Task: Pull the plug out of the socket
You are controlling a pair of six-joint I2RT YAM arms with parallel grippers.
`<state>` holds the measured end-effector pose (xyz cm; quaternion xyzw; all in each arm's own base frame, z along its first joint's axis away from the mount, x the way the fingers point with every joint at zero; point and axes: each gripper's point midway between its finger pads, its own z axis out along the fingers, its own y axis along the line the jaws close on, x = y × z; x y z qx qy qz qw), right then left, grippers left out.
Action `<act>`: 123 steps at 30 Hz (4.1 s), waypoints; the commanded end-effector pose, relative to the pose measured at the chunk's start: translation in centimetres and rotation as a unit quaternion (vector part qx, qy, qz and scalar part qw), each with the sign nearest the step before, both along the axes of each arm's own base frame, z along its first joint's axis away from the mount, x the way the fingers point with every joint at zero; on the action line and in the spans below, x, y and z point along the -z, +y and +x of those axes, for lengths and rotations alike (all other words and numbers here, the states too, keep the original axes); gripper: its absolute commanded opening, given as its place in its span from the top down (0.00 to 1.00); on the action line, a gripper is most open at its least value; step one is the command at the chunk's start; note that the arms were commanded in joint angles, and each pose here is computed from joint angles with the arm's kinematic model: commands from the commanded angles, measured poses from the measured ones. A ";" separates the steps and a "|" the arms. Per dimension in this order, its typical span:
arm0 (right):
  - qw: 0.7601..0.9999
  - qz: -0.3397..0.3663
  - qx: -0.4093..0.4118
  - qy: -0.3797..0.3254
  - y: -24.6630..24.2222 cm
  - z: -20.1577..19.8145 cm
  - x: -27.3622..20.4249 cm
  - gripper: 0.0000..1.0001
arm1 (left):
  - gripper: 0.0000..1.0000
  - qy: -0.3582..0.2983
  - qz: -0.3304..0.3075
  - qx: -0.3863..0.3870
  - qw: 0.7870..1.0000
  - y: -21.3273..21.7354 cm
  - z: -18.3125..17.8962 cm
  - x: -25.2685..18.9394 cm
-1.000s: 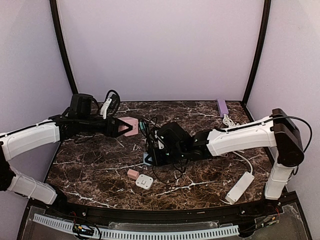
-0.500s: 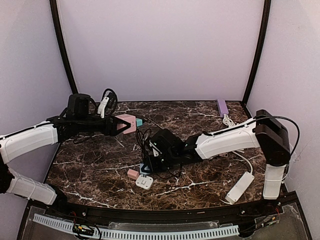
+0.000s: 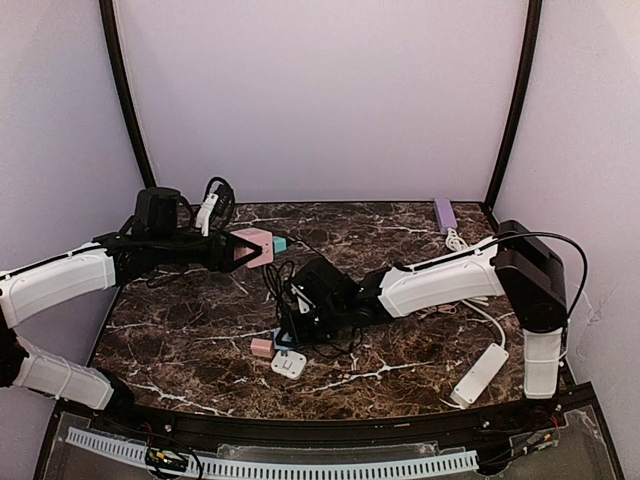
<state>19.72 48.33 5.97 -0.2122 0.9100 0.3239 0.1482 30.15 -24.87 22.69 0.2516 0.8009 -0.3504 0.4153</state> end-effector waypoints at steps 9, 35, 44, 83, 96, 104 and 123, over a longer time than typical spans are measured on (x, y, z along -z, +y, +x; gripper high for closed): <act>0.994 0.040 0.045 -0.086 -2.2 1.9 -5.6 0.35 | 0.99 -0.043 -0.029 0.027 0.998 -0.5 -0.8 -2.9; 0.934 0.242 -0.185 -0.185 -8.4 1.1 -23.5 0.09 | 0.99 0.061 -0.091 0.302 0.947 -6.1 -9.7 -4.1; 0.936 0.240 -0.234 -0.108 -7.8 -1.0 -21.1 0.11 | 0.99 0.044 -0.097 0.336 0.936 -6.4 -11.4 -4.7; 0.919 0.265 -0.276 -0.091 -4.8 -3.0 -20.0 1.00 | 0.39 0.009 -0.052 0.258 0.965 -5.9 -8.7 -3.4; 0.975 0.082 -0.057 -0.199 -6.5 4.2 -16.5 1.00 | 0.03 -0.048 0.038 0.060 0.996 -2.3 -3.0 -1.6; 0.978 -0.012 0.035 -0.206 -5.7 6.3 -13.9 1.00 | 0.03 -0.018 -0.002 0.098 0.995 -4.0 -3.9 -1.0; 0.973 -0.007 0.030 -0.227 -1.5 5.5 -14.6 1.00 | 0.25 0.034 0.037 0.039 0.998 -3.8 -1.9 2.4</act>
